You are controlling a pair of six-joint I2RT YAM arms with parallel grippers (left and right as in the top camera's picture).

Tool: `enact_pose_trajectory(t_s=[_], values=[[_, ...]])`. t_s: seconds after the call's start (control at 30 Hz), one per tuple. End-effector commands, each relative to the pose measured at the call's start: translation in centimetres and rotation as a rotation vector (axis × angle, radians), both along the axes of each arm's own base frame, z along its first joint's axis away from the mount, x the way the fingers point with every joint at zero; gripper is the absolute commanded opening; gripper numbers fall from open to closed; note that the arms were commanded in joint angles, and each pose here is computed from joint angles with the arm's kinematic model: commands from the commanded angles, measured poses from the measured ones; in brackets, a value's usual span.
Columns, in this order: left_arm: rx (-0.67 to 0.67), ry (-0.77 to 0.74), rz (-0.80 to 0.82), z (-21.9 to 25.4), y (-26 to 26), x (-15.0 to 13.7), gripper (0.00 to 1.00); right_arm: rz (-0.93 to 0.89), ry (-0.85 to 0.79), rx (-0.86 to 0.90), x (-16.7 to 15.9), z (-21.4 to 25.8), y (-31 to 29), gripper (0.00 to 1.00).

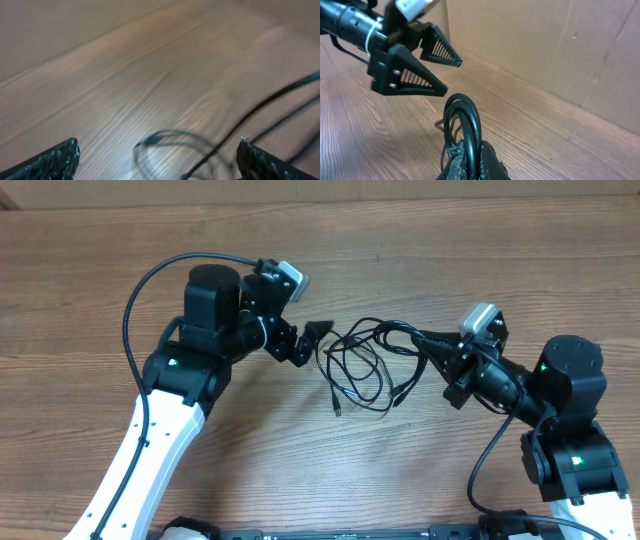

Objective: Untangle cables

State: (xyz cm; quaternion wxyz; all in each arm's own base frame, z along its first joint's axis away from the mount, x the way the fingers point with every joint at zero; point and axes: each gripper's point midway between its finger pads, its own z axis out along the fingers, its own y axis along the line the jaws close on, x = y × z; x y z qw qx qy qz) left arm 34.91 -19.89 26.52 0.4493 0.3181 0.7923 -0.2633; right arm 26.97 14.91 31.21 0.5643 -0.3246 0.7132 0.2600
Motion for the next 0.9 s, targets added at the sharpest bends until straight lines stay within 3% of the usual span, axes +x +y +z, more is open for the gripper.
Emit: enact_pose_trajectory(t_s=[0.0, 0.33, 0.67, 0.87], values=[[-0.107, -0.075, -0.233, 3.3, -2.5, -3.0, 1.00, 0.035, -0.030, 0.017, -0.7, 1.1, 0.5, 0.04], [-0.129, -0.209, -0.455, 4.6, -3.9, -5.5, 0.99, 0.148, -0.032, 0.050, -2.3, 1.6, 1.7, 0.04], [-0.125, -0.226, -0.468, 4.6, -3.9, -5.6, 0.99, 0.219, -0.081, 0.071, -3.1, 2.7, 2.4, 0.04], [-0.136, -0.390, -0.649, 5.6, -4.5, -7.8, 1.00, 0.267, -0.062, 0.083, -3.5, 2.5, 2.8, 0.04]])
